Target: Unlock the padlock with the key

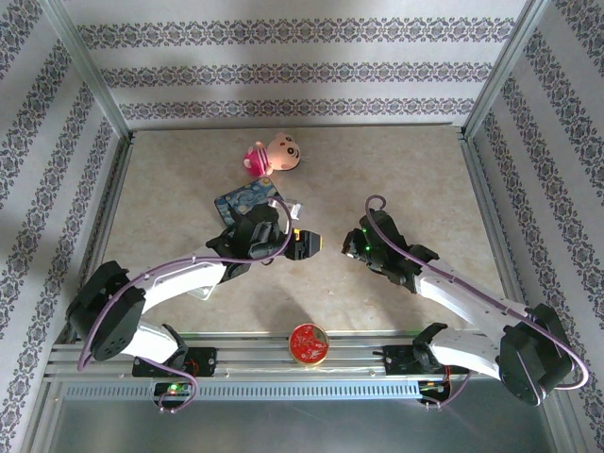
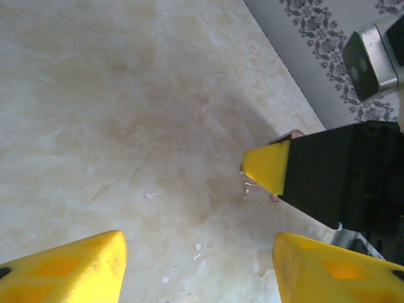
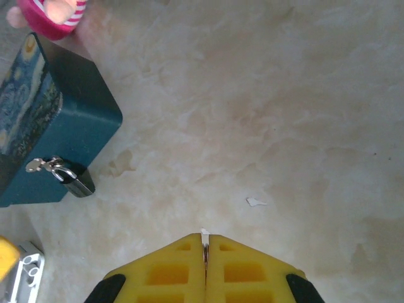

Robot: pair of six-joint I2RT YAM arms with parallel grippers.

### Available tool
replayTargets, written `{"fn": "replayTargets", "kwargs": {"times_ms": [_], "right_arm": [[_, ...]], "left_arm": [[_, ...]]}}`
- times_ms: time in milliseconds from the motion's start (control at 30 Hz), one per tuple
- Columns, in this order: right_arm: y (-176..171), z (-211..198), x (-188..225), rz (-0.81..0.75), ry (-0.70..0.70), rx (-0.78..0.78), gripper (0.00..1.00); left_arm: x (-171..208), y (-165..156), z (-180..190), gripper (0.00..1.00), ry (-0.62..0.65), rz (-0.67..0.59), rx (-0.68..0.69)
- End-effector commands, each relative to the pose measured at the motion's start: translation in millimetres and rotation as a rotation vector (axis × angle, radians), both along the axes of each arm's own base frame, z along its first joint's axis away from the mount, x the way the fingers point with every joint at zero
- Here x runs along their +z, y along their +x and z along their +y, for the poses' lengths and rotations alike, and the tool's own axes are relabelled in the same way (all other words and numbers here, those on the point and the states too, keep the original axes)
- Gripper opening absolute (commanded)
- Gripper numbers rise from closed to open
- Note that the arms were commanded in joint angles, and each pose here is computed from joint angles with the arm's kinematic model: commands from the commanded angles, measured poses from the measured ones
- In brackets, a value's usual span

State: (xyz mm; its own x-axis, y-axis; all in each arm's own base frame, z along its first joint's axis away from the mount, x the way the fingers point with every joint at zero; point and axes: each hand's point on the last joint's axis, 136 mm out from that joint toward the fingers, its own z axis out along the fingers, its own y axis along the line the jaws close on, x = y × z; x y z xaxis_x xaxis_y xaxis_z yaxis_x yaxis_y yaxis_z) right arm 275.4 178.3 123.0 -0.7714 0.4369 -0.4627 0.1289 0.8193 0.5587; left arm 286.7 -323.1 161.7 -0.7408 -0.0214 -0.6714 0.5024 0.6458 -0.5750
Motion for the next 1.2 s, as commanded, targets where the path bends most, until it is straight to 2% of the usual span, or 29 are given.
{"fn": "replayTargets", "kwargs": {"times_ms": [0, 200, 367, 633, 1167], "right_arm": [[6, 2, 4, -0.018, 0.041, -0.023, 0.0], [7, 5, 4, -0.017, 0.06, -0.018, 0.0], [6, 5, 5, -0.019, 0.064, -0.02, 0.0], [5, 6, 3, -0.013, 0.073, -0.016, 0.0], [1, 10, 4, -0.006, 0.095, 0.0, 0.0]], "left_arm": [[16, -5, -25, 0.57, -0.064, -0.014, -0.086], [10, -9, -45, 0.47, -0.078, 0.011, -0.16], [10, -7, -53, 0.46, -0.089, 0.012, -0.174], [7, 3, -58, 0.41, -0.098, 0.007, -0.147], [1, 12, -61, 0.23, -0.091, 0.009, -0.121]]}}
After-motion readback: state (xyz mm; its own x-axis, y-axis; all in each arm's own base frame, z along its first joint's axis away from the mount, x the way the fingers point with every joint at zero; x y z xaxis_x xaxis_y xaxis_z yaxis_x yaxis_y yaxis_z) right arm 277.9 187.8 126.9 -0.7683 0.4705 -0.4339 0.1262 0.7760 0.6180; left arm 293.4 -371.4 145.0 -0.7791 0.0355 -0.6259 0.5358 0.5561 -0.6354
